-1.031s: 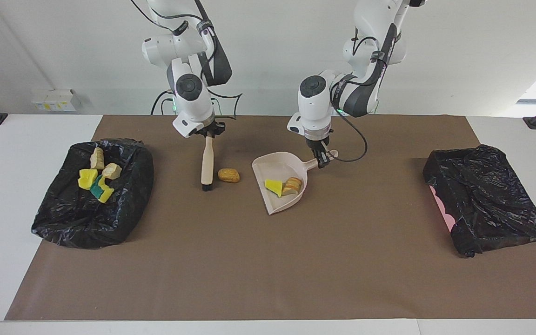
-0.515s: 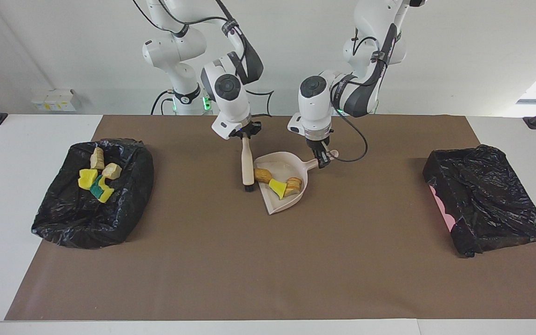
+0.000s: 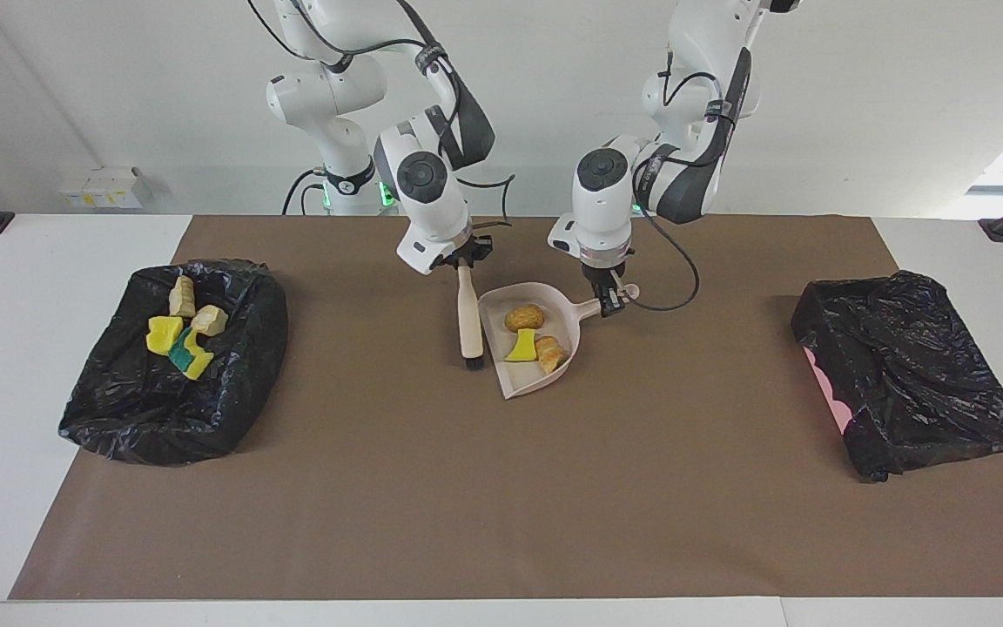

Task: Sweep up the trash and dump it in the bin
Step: 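Sweep the tan and yellow pieces into the dustpan with the right gripper, then carry the loaded dustpan over the black bag with the left gripper, then tip the dustpan into the bag while the right gripper drops the brush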

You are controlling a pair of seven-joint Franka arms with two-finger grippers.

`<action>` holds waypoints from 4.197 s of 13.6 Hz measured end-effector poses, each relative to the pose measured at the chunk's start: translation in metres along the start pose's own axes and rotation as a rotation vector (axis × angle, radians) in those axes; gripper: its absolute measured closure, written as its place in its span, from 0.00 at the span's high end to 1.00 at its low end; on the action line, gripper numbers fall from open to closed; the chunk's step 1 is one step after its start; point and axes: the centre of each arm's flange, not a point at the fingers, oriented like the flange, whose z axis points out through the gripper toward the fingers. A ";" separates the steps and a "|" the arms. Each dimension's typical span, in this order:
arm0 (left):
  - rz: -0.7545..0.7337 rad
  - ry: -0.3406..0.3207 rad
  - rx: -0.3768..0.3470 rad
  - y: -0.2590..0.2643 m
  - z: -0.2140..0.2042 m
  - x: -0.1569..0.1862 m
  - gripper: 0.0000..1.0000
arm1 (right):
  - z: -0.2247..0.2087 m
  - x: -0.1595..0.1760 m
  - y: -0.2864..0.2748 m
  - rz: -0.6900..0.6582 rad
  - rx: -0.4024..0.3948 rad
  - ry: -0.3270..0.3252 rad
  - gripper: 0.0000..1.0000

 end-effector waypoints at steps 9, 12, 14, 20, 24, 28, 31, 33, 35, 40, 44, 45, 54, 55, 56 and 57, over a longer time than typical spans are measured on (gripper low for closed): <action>0.074 0.066 0.043 -0.057 -0.038 -0.063 0.31 | -0.018 -0.042 -0.060 0.002 -0.102 0.055 0.26; 0.073 0.070 0.077 -0.083 -0.060 -0.120 0.31 | -0.006 -0.067 -0.105 0.035 -0.093 0.078 0.26; 0.067 0.064 0.084 -0.106 -0.073 -0.177 0.31 | 0.004 -0.083 -0.129 0.029 -0.072 0.071 0.26; 0.015 0.170 0.121 -0.161 -0.101 -0.380 0.31 | 0.078 -0.089 -0.181 0.068 -0.076 0.088 0.26; -0.052 0.167 0.187 -0.178 -0.115 -0.495 0.31 | 0.086 -0.075 -0.187 0.091 -0.069 0.092 0.38; -0.082 0.097 0.218 -0.189 -0.121 -0.563 0.31 | 0.024 -0.051 -0.182 0.135 -0.033 0.098 0.85; -0.064 -0.051 0.269 -0.206 -0.131 -0.593 0.31 | -0.025 -0.034 -0.161 0.145 -0.045 0.102 1.00; -0.020 -0.176 0.294 -0.214 -0.133 -0.601 0.31 | -0.054 -0.021 -0.140 0.107 -0.073 0.106 1.00; 0.013 -0.252 0.283 -0.216 -0.127 -0.605 0.31 | -0.089 -0.007 -0.107 0.050 -0.094 0.105 1.00; 0.065 -0.448 0.237 -0.218 -0.111 -0.604 0.31 | -0.164 0.020 -0.015 -0.022 -0.118 0.129 1.00; 0.044 -0.557 0.233 -0.217 -0.106 -0.594 0.31 | -0.209 0.034 0.086 -0.056 -0.093 0.167 1.00; 0.050 -0.591 0.236 -0.218 -0.107 -0.591 0.31 | -0.217 0.035 0.111 -0.053 -0.087 0.178 1.00; 0.081 -0.696 0.271 -0.207 -0.149 -0.575 0.31 | -0.257 0.027 0.229 0.053 -0.134 0.241 1.00; 0.053 -0.662 0.261 -0.204 -0.151 -0.569 0.31 | -0.267 0.019 0.231 0.057 -0.135 0.263 1.00; 0.020 -0.599 0.248 -0.202 -0.148 -0.560 0.31 | -0.279 0.008 0.234 0.063 -0.136 0.286 1.00; -0.012 -0.521 0.232 -0.201 -0.141 -0.551 0.31 | -0.288 -0.003 0.236 0.065 -0.136 0.303 1.00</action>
